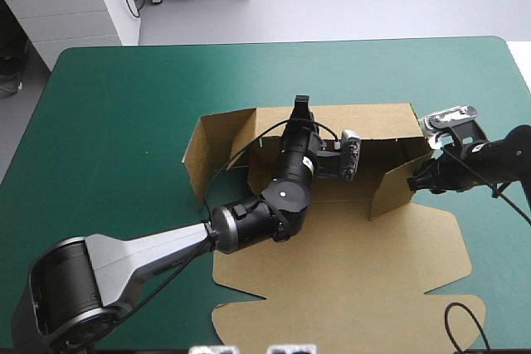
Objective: Fold the box
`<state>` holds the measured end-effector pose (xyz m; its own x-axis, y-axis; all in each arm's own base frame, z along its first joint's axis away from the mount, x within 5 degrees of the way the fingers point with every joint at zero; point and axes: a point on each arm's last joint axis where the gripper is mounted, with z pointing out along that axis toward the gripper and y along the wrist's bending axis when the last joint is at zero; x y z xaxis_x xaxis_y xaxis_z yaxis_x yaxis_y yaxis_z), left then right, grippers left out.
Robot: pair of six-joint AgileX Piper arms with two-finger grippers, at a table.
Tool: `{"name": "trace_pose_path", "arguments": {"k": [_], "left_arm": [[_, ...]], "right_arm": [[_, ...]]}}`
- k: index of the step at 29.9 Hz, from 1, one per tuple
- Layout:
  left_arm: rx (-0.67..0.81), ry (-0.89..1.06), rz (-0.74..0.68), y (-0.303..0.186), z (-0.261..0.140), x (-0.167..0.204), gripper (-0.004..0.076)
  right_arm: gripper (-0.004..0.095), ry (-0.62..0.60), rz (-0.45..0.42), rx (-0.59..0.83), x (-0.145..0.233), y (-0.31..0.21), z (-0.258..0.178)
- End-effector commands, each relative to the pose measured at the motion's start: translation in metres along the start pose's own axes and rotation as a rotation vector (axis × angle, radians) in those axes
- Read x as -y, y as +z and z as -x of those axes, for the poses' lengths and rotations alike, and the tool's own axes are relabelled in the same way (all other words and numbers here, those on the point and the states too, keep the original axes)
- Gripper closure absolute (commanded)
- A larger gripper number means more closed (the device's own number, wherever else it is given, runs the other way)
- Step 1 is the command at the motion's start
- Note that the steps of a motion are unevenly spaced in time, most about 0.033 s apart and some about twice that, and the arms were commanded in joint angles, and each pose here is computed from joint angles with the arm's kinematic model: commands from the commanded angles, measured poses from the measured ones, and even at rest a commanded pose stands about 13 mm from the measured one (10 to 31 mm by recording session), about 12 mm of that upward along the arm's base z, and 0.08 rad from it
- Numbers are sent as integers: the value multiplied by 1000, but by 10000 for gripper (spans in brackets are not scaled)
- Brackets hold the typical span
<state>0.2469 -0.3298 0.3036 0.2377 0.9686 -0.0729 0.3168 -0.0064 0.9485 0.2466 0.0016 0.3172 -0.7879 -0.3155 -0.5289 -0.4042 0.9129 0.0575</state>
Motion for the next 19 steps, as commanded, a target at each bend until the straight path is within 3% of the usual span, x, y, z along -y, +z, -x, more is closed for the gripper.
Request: {"name": "trace_pose_path", "arguments": {"k": [1, 6, 11, 19], "left_arm": [[14, -30, 92, -17, -4, -30, 731], [14, -30, 92, -17, -4, -30, 731], [15, -30, 92, -17, -3, -30, 731], [22, -15, 106, -17, -3, -31, 731]], "right_arm": [[472, -12, -26, 93, -2, -14, 8], [473, -40, -38, 122, -1, -15, 11], [473, -97, 16, 198, -7, -16, 18], [473, -99, -13, 299, -2, -12, 29]]}}
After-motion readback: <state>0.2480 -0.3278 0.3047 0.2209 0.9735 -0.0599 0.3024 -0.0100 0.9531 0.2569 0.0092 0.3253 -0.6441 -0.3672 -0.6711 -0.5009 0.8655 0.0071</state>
